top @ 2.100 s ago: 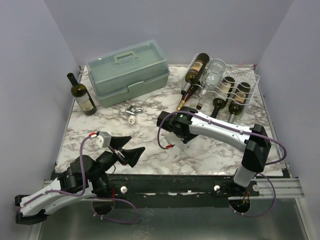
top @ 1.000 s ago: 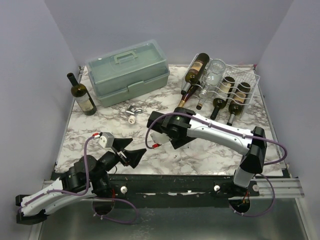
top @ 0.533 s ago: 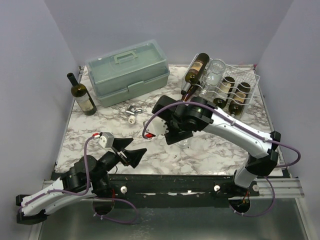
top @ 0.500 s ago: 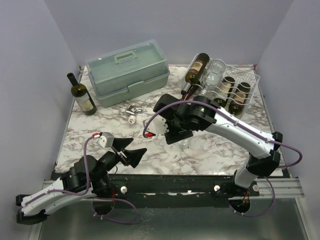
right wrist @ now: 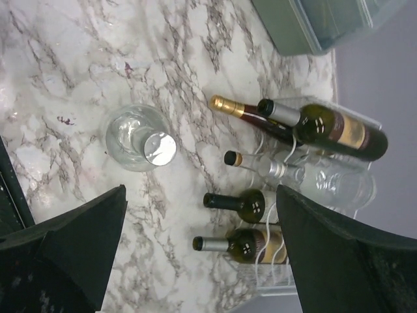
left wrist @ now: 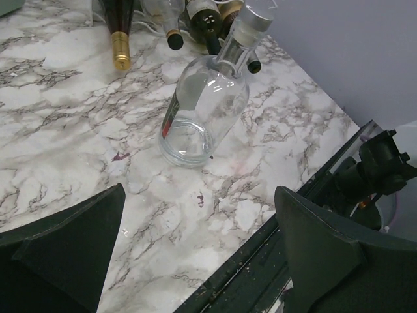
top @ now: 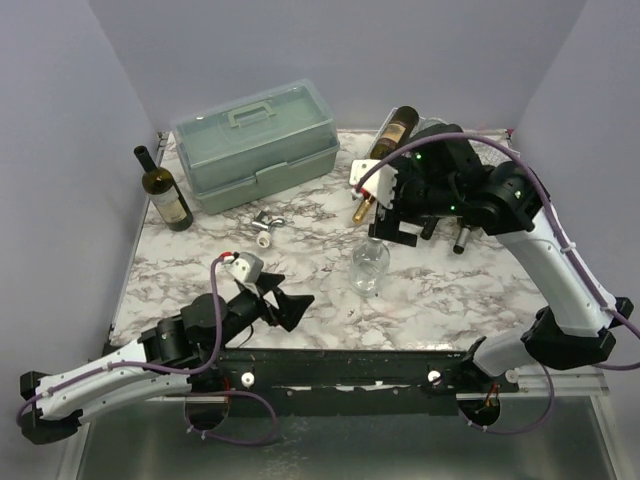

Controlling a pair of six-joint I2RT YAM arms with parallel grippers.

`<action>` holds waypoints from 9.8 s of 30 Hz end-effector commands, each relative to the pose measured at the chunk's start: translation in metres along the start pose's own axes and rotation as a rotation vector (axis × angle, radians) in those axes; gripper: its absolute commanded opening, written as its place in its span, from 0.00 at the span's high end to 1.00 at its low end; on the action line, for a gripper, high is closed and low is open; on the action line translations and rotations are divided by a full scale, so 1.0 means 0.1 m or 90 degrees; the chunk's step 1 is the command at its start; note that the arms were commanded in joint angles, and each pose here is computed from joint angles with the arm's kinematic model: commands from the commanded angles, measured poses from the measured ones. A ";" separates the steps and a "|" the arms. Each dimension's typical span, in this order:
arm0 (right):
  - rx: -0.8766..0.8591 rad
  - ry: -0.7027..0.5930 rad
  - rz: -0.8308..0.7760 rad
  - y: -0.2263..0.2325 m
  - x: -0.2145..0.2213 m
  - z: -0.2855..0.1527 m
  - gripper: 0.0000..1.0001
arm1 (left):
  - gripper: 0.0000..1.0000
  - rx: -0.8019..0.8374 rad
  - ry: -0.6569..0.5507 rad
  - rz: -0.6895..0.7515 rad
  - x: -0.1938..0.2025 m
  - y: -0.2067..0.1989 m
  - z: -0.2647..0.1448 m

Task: Take the wine bottle off the wine rack
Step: Place the wine bottle at the center of the board, then pick up the wine bottle from the center of the board, then place the wine bottle at the center of the board, then pick up the wine bottle from the wine rack.

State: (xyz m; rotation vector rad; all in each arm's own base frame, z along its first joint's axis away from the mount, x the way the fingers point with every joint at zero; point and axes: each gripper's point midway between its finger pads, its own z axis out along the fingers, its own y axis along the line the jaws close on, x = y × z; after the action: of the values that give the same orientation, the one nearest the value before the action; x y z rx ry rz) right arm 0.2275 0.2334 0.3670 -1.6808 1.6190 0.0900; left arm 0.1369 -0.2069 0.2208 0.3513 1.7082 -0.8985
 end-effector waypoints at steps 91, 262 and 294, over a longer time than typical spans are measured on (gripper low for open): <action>0.268 -0.167 0.630 0.04 2.18 0.56 0.00 | 1.00 -0.286 0.338 0.299 -0.22 -0.19 2.07; 0.291 -0.100 0.709 -1.14 1.76 0.90 0.00 | 0.01 -0.233 -0.071 0.020 -0.67 1.39 -0.23; 0.600 0.002 0.938 -1.46 2.44 1.75 0.06 | 0.01 -0.242 -0.070 0.026 -0.67 1.41 -0.24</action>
State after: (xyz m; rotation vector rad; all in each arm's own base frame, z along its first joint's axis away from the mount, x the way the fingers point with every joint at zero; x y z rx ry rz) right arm 0.4690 0.1133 0.1767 0.3060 2.1307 0.0047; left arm 0.2324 -0.0843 0.2261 0.0738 1.7317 -0.5610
